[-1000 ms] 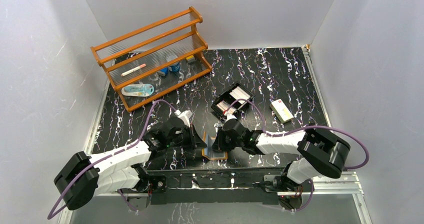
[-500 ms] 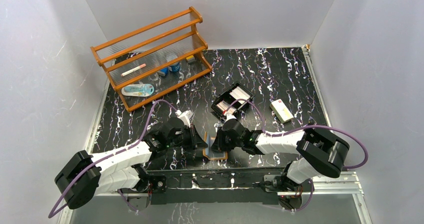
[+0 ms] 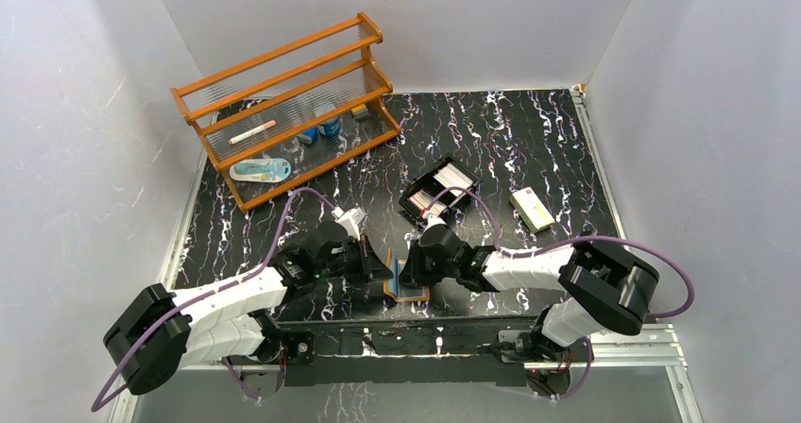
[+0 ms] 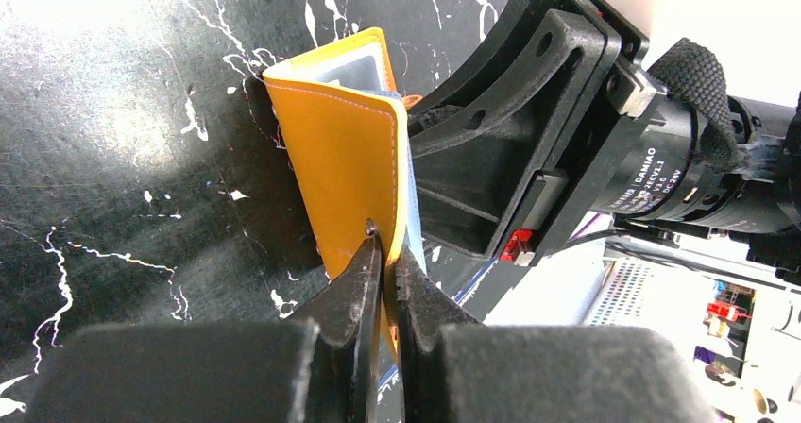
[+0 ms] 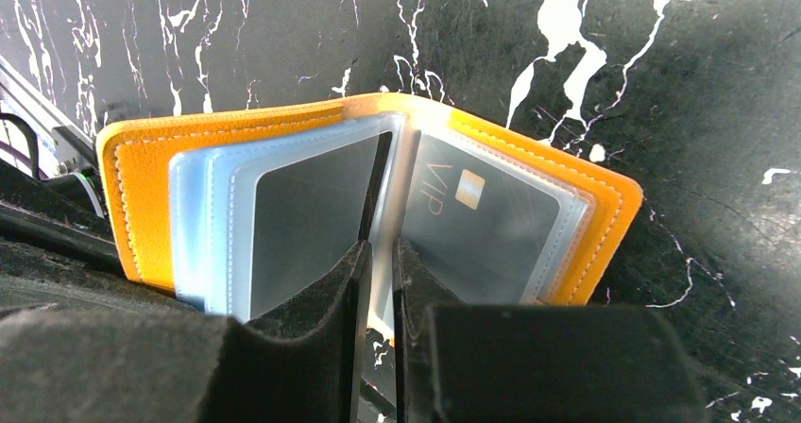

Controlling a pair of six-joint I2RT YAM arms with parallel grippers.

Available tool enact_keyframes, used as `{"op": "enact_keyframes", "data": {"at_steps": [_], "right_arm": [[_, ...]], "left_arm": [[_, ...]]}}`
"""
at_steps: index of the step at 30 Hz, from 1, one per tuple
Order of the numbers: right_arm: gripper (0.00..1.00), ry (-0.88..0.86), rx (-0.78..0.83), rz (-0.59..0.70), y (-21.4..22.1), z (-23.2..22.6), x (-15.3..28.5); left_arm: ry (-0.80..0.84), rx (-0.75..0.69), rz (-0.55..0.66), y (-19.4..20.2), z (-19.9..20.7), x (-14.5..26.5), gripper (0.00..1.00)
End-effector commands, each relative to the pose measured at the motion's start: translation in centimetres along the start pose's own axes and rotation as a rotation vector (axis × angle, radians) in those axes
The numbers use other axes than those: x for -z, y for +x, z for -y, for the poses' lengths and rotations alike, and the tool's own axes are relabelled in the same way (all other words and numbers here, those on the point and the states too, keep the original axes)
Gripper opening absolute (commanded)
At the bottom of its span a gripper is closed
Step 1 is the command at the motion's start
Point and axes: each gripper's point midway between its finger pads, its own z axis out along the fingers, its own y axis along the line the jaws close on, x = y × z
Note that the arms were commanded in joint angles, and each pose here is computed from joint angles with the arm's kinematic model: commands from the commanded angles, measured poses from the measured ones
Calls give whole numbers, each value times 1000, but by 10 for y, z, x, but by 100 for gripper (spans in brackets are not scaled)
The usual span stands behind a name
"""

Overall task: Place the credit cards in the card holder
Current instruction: Turn over the card slot in the card holder.

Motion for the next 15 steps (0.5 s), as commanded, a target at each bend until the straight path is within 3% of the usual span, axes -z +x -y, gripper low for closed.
{"op": "enact_keyframes", "data": {"at_steps": [1,7,12,15], "right_arm": [[23,21,19,-14,5,5,-1],[23,19,25,-7,2,2,1],[25,15,31,-3,-1,-2,6],[29,14,37,9,-7,-9,17]], "left_arm": [[48,-27,1,-4,15,3,1],[2,-35,26,-10,12,8,12],[-36,-48,9,-9,6,7,0],[-76,-85,-14,-12,7,8,0]]}}
